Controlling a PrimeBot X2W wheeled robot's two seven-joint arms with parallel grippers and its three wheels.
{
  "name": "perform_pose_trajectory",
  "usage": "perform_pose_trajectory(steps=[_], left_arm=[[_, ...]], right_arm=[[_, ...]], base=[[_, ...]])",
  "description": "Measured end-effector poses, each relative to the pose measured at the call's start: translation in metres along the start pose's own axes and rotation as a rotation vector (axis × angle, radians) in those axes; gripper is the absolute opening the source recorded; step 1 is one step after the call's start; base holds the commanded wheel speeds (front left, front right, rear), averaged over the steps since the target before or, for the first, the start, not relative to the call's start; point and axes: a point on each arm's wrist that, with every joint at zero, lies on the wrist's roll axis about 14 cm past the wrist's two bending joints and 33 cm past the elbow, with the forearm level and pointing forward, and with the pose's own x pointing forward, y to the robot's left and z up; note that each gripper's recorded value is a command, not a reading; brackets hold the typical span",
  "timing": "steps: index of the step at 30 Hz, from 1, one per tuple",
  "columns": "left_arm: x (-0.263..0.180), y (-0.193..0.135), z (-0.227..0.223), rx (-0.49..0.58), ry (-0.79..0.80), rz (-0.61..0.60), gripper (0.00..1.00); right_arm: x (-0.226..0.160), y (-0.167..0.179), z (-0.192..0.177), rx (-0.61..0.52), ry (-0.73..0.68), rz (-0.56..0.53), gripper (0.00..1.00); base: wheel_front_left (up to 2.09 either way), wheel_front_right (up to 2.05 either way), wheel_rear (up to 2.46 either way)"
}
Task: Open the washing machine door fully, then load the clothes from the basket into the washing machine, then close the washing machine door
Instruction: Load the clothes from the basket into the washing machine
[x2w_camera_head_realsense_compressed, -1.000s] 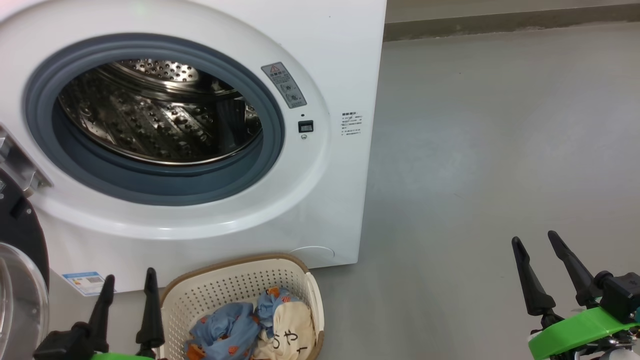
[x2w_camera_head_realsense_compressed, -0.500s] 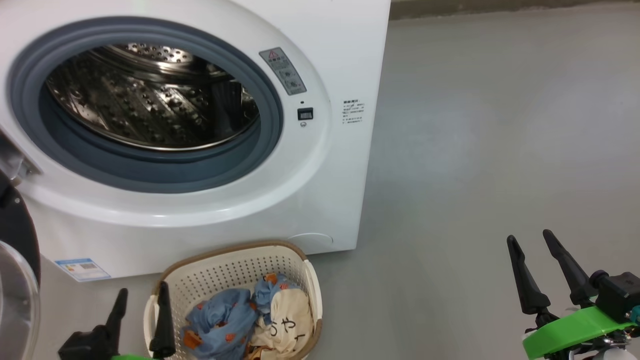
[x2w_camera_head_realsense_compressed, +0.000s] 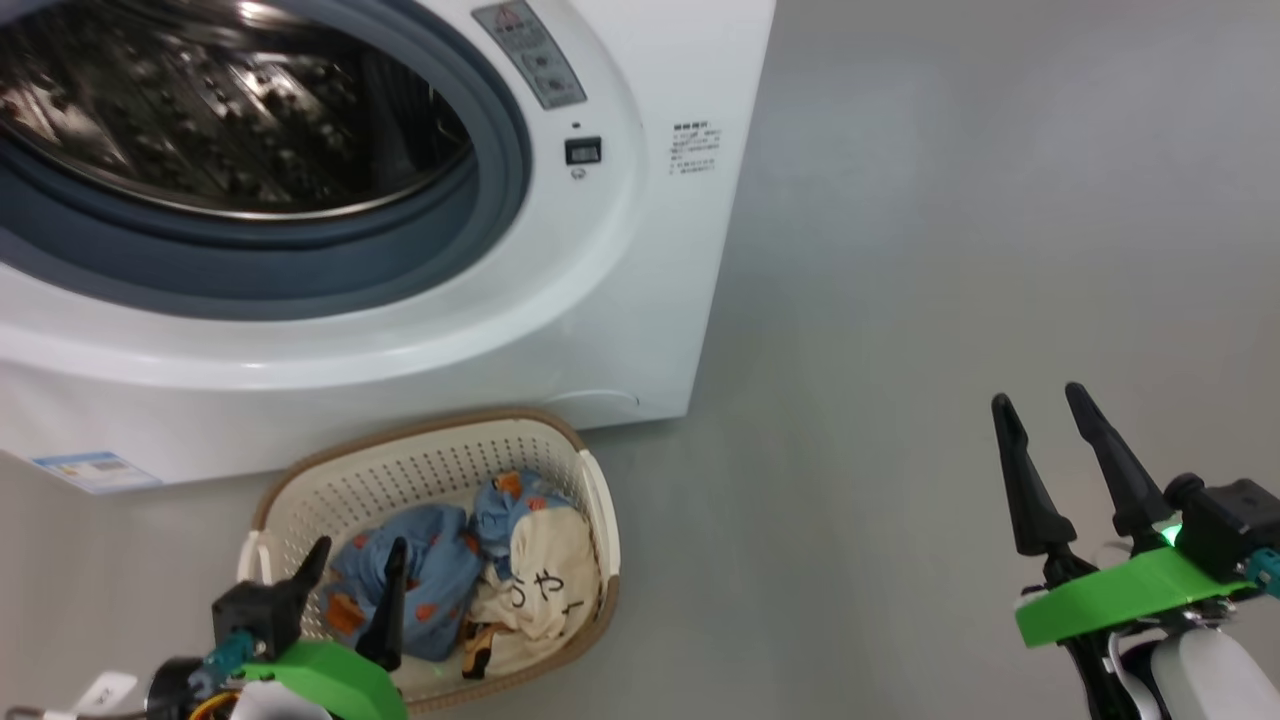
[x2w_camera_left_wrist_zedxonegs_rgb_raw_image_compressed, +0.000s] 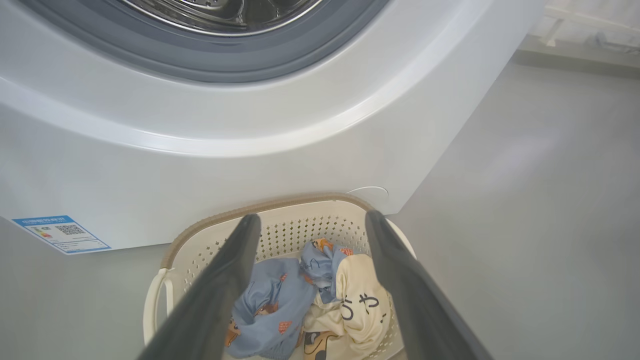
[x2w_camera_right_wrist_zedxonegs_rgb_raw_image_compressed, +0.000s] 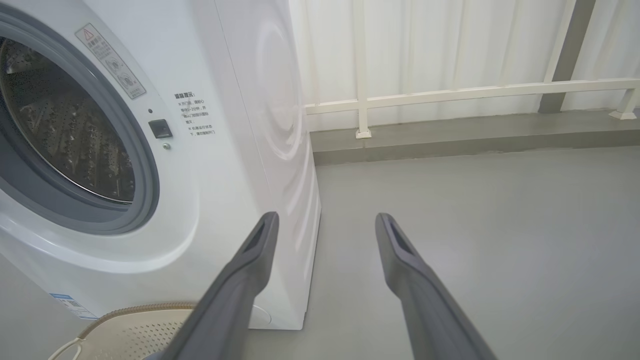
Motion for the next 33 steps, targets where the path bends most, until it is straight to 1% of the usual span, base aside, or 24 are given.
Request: perform_pose_trajectory(steps=[11, 15, 23, 29, 33], left_arm=[[0.048, 0.017, -0.046, 0.073, 0.201, -0.014, 1.00], [0.061, 0.017, -0.065, 0.085, 0.267, -0.025, 1.00], [0.074, 0.025, -0.103, 0.110, 0.402, -0.034, 1.00], [0.087, 0.019, -0.118, 0.144, 0.459, -0.073, 1.00], [0.094, 0.023, -0.130, 0.180, 0.518, -0.087, 1.00]], right_arm=[[0.034, 0.005, -0.022, 0.028, 0.038, -0.006, 1.00], [0.042, 0.001, -0.033, 0.013, 0.061, -0.013, 1.00], [0.053, -0.002, -0.050, 0.017, 0.093, -0.025, 1.00], [0.060, -0.001, -0.057, 0.014, 0.104, -0.022, 1.00], [0.066, -0.003, -0.062, 0.011, 0.110, -0.025, 1.00]], base=[[0.00, 0.00, 0.00], [0.00, 0.00, 0.00], [0.00, 0.00, 0.00], [0.00, 0.00, 0.00], [0.00, 0.00, 0.00]])
